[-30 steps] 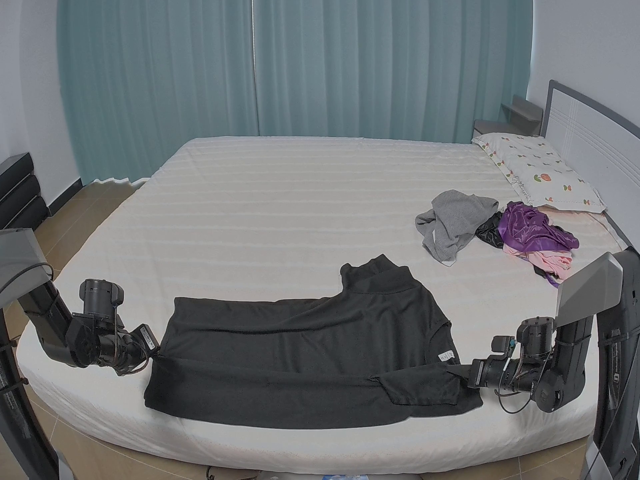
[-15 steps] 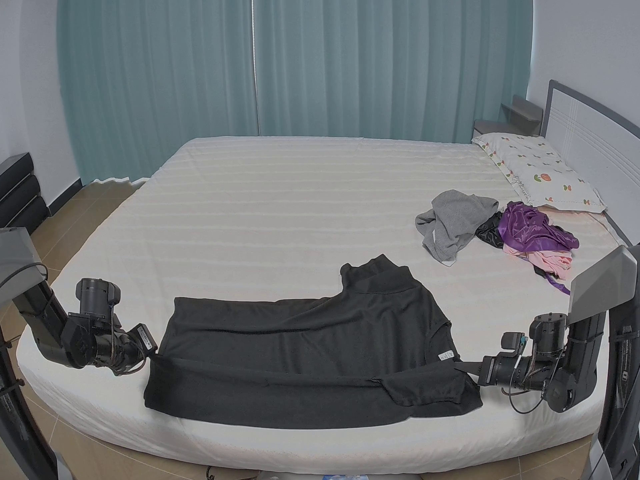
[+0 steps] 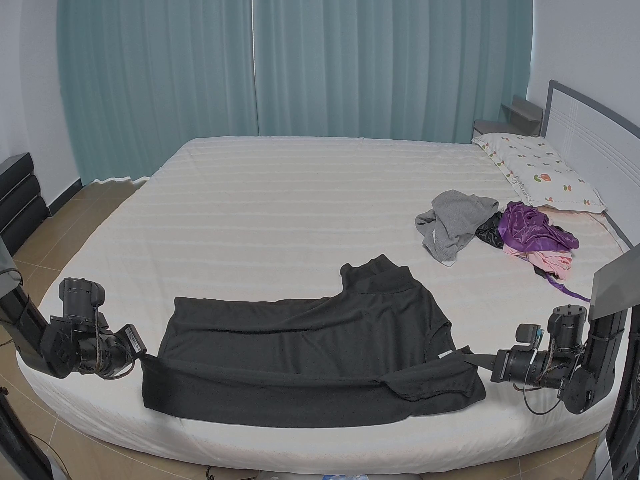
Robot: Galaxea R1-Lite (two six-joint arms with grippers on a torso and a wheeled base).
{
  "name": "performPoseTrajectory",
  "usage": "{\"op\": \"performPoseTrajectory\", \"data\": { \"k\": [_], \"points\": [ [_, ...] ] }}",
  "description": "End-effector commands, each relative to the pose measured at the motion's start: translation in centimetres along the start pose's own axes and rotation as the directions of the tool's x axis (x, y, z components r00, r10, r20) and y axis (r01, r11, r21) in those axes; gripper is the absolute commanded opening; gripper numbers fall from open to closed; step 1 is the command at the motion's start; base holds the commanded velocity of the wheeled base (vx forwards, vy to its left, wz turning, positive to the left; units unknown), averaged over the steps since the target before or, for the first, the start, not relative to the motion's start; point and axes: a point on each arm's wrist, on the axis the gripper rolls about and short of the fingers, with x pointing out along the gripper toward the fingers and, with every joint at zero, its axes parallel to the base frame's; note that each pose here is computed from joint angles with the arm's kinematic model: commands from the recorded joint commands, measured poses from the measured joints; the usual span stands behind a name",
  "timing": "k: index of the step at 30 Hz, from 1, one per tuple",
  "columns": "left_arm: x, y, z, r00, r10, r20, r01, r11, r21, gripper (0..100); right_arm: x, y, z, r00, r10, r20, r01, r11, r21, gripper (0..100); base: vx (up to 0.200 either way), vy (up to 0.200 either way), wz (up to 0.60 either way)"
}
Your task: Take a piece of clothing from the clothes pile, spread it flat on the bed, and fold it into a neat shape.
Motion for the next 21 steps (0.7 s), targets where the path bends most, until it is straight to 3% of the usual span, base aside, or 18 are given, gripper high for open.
{"op": "performPoseTrajectory", "data": {
  "k": [1, 8, 21],
  "points": [
    [-2.1, 0.2, -0.3, 0.999, -0.016, 0.036, 0.016, 1.0, -0.004, 0, -2.3, 1.4, -0.5, 1.0, 0.0, 0.004, 0.0, 1.0, -0.003, 0, 0.0, 0.0, 0.0],
    [-4.3, 0.8, -1.1, 0.998, -0.024, 0.062, 0.024, 1.0, -0.005, 0, -3.9, 1.9, -1.0, 1.0, -0.006, -0.005, 0.006, 1.0, 0.013, 0, 0.0, 0.0, 0.0],
    [-4.4, 2.2, -2.1, 0.997, 0.057, -0.049, -0.058, 0.998, -0.031, 0, -4.2, 2.5, -0.7, 1.0, -0.004, 0.004, 0.004, 1.0, -0.002, 0, 0.0, 0.0, 0.0]
  ]
}}
